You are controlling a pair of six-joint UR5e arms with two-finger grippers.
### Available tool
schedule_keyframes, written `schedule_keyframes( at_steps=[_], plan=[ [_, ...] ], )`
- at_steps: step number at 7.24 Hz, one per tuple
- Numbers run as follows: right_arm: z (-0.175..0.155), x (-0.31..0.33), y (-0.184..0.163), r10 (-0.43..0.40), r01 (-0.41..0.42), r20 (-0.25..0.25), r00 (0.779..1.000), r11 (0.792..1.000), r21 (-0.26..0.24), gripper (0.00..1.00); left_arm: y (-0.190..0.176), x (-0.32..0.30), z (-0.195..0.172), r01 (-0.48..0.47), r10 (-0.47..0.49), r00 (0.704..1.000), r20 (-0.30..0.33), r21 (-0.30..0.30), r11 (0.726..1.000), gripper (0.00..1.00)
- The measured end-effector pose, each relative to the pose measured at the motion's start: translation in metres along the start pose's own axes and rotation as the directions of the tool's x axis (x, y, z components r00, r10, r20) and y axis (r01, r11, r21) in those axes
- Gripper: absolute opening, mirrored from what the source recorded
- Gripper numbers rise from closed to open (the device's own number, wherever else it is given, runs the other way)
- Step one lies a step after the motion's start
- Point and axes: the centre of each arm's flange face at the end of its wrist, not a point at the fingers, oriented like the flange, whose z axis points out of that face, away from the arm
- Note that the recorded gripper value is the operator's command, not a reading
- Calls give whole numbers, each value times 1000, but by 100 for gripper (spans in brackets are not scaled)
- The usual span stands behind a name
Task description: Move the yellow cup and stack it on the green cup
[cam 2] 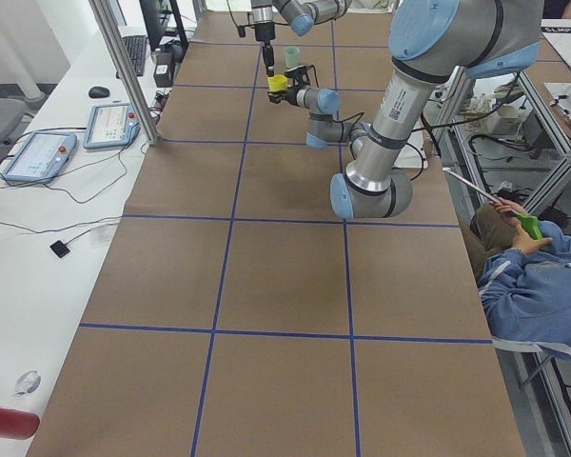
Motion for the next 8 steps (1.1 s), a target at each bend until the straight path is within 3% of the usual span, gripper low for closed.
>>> schedule_keyframes(
  at_steps=[3,5,6,8],
  plan=[
    [5,1,9,-6,6,2,1000,1000,-11,69,-4,-1,1,1,-1,1000,23,12,1000,50],
    [13,0,13,-11,11,1,1000,1000,-23,43,-10,2,3,5,-5,1000,21,19,1000,50],
    [15,1,14,-11,11,0,1000,1000,-27,36,-11,2,3,5,-5,1000,21,20,1000,50],
    [15,1,15,-12,12,1,1000,1000,-29,36,-9,2,3,4,-4,1000,22,17,1000,51]
  ],
)
